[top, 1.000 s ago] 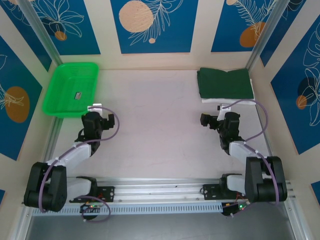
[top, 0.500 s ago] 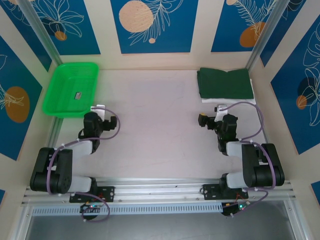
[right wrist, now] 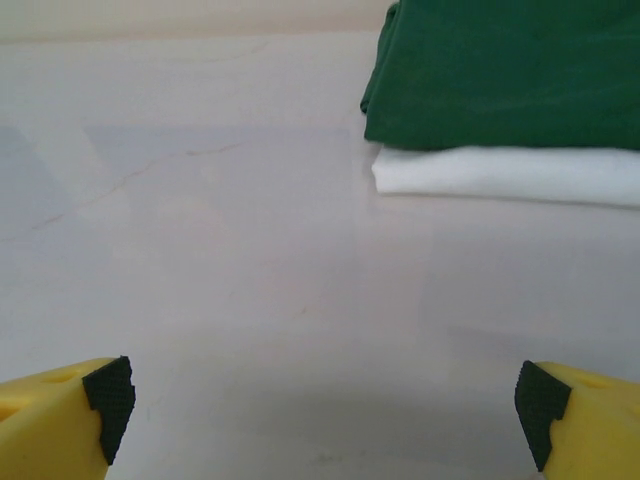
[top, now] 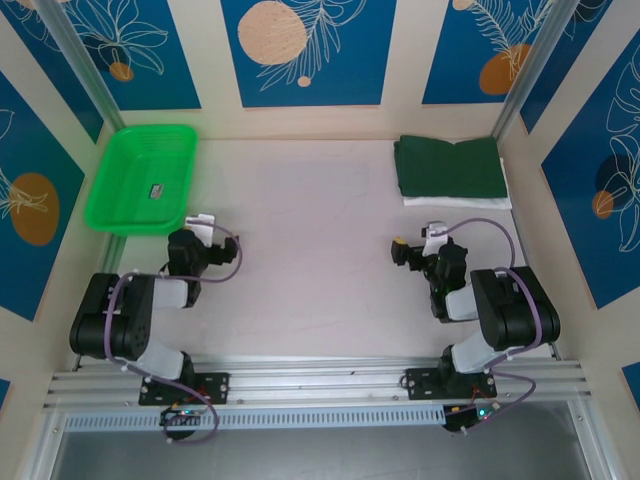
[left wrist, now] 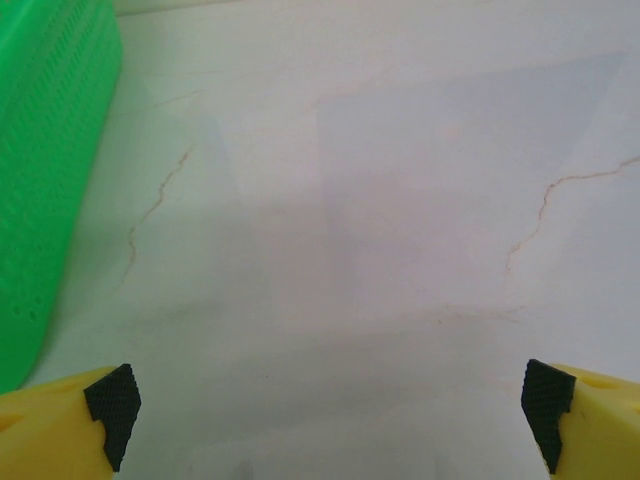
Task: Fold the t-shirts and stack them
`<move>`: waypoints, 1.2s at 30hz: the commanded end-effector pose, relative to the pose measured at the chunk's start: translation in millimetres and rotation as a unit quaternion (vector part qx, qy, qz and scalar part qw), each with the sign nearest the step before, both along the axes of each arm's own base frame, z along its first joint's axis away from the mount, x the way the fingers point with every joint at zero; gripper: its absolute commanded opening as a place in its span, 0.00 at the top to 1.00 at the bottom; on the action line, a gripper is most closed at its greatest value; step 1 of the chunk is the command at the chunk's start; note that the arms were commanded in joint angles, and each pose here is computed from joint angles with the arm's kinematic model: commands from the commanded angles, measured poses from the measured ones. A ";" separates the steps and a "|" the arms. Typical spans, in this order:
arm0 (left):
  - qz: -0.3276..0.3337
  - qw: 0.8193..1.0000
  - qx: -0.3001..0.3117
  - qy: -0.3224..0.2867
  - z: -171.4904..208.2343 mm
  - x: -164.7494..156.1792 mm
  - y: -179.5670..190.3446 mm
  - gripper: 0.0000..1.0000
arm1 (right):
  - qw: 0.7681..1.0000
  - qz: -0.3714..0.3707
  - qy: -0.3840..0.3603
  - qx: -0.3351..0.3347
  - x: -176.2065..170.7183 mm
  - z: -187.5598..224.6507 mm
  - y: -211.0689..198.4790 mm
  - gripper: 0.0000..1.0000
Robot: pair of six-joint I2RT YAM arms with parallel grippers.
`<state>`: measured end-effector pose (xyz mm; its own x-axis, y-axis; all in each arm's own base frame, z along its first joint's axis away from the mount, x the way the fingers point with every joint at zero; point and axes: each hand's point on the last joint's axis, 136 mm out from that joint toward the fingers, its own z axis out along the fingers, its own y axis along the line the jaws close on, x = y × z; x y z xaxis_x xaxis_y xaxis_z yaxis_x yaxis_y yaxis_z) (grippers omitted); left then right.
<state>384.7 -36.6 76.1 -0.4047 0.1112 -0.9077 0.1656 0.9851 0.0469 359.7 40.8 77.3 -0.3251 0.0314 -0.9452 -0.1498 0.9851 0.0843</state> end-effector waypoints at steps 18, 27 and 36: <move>0.033 0.999 0.008 -0.021 11.5 10.9 9.4 0.00 | 0.998 -0.062 0.021 0.007 36.8 17.5 -24.7 0.01; 0.033 0.999 0.008 -0.021 11.1 10.8 9.4 0.00 | 0.998 -0.061 0.020 0.002 36.5 17.0 -23.1 0.01; 0.033 0.999 0.008 -0.021 11.5 10.9 9.4 0.00 | 0.998 -0.055 0.027 0.011 37.4 15.9 -23.7 0.01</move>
<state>389.2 -26.2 75.8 -0.4108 0.1047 -0.9057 0.1056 0.9922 0.0668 394.2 18.7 87.1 -0.3820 0.0757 -0.9210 -0.0396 0.9944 0.0982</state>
